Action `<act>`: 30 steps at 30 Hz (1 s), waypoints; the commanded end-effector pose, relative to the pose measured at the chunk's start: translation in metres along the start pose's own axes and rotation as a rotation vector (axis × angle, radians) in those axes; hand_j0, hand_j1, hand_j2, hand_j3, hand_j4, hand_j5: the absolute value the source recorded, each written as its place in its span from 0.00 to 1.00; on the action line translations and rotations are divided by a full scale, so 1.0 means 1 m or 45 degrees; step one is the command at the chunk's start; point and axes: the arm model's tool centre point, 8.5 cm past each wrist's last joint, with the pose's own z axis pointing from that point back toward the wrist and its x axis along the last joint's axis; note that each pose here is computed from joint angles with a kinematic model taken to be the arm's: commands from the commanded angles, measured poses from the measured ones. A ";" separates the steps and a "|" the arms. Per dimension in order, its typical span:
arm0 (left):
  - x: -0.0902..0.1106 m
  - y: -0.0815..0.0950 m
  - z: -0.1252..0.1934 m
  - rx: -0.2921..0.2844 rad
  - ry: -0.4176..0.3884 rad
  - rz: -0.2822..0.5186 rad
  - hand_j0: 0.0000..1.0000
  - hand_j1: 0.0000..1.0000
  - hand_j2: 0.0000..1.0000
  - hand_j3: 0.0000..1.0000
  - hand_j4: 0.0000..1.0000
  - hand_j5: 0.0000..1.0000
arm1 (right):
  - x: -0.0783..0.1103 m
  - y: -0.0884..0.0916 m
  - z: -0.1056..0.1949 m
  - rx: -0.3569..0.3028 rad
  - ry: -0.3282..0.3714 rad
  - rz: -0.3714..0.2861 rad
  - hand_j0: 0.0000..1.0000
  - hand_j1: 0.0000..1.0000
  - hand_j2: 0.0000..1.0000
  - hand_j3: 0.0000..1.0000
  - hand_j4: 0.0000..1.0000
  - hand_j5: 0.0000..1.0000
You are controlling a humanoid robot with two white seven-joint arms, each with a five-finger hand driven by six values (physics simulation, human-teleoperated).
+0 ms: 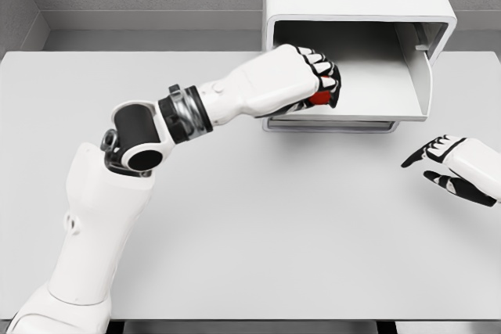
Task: Slide open multi-storey tabletop storage cabinets and put open load switch and slide close multi-storey tabletop storage cabinets
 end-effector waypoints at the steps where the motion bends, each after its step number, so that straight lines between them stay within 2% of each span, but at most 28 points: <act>1: -0.002 -0.003 -0.002 -0.014 0.006 0.006 0.44 0.44 0.44 0.44 0.44 0.44 | 0.002 -0.001 -0.001 -0.006 -0.010 -0.004 0.58 0.58 0.58 0.58 0.58 0.58; 8: -0.003 0.002 -0.012 -0.030 -0.019 -0.017 0.44 0.44 0.44 0.44 0.44 0.44 | 0.005 -0.002 -0.002 -0.008 -0.020 0.000 0.58 0.58 0.58 0.58 0.58 0.58; 18: -0.017 0.005 -0.022 -0.067 -0.019 -0.019 0.44 0.44 0.44 0.44 0.44 0.44 | 0.008 -0.004 -0.004 -0.010 -0.037 0.005 0.58 0.58 0.58 0.58 0.58 0.58; 23: -0.011 0.001 -0.028 -0.089 -0.047 -0.021 0.44 0.44 0.44 0.44 0.44 0.44 | 0.008 -0.004 -0.004 -0.013 -0.037 0.002 0.58 0.58 0.58 0.58 0.58 0.58; 30: -0.017 0.001 -0.031 -0.104 -0.039 -0.016 0.44 0.44 0.44 0.44 0.44 0.44 | 0.009 -0.004 -0.004 -0.012 -0.038 0.001 0.58 0.58 0.58 0.58 0.58 0.58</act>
